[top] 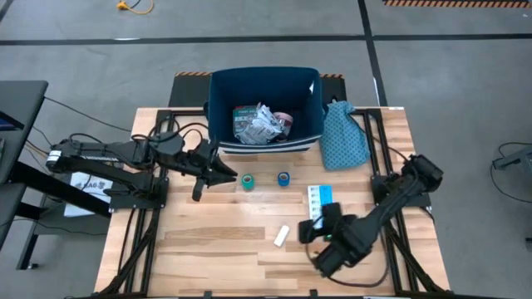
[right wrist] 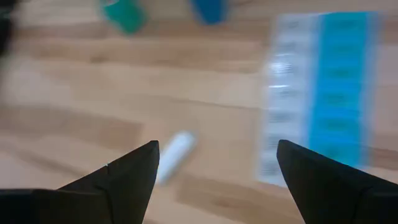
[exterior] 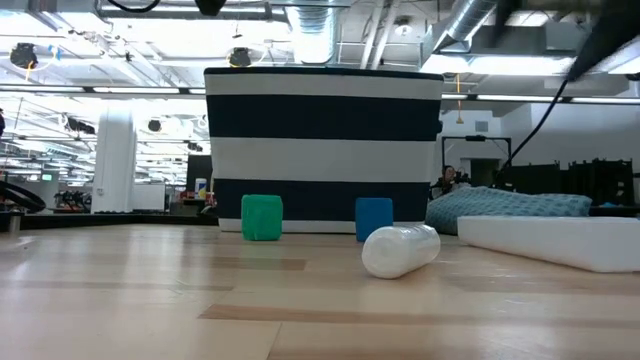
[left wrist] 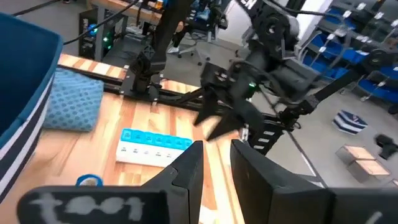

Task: Pick & place medical supplies in basket/bin
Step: Put the pill organizer into the bin

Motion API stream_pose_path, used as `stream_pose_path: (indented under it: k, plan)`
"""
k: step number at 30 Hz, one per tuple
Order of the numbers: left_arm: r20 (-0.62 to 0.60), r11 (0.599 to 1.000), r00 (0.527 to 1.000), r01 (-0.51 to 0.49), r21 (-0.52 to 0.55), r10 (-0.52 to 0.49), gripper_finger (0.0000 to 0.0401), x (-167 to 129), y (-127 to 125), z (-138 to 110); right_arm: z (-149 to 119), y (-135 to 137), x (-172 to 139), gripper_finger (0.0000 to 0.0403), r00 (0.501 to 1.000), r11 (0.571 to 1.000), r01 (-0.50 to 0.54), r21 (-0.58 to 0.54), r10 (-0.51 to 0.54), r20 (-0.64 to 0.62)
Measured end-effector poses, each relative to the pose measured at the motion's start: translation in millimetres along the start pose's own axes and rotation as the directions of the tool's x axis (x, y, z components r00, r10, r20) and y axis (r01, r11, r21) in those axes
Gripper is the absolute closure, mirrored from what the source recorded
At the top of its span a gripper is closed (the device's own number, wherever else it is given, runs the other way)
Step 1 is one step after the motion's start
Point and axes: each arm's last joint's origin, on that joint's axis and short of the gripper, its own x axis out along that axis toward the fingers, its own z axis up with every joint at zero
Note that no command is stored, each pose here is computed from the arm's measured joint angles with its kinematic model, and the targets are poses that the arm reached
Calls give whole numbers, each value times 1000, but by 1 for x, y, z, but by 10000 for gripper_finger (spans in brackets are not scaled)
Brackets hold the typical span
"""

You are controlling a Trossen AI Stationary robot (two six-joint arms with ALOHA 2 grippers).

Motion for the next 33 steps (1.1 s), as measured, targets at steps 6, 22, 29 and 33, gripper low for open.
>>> stream_pose_path:
  k: [6,22,29,33]
  plan:
    - [-10,997,997,-79,-1,79,333,1,1,-3,3,28,6,86,981,957,-194,-213,189,-45]
    - [-20,994,994,-111,-23,110,333,49,-2,-20,81,-11,-44,86,940,624,63,-779,226,257]
    - [49,979,979,-198,-50,200,333,83,-6,-34,102,-68,-52,86,909,663,63,-746,271,317]
    - [88,975,973,-205,-90,213,333,101,-4,-41,123,-107,-57,88,883,641,82,-763,308,353]
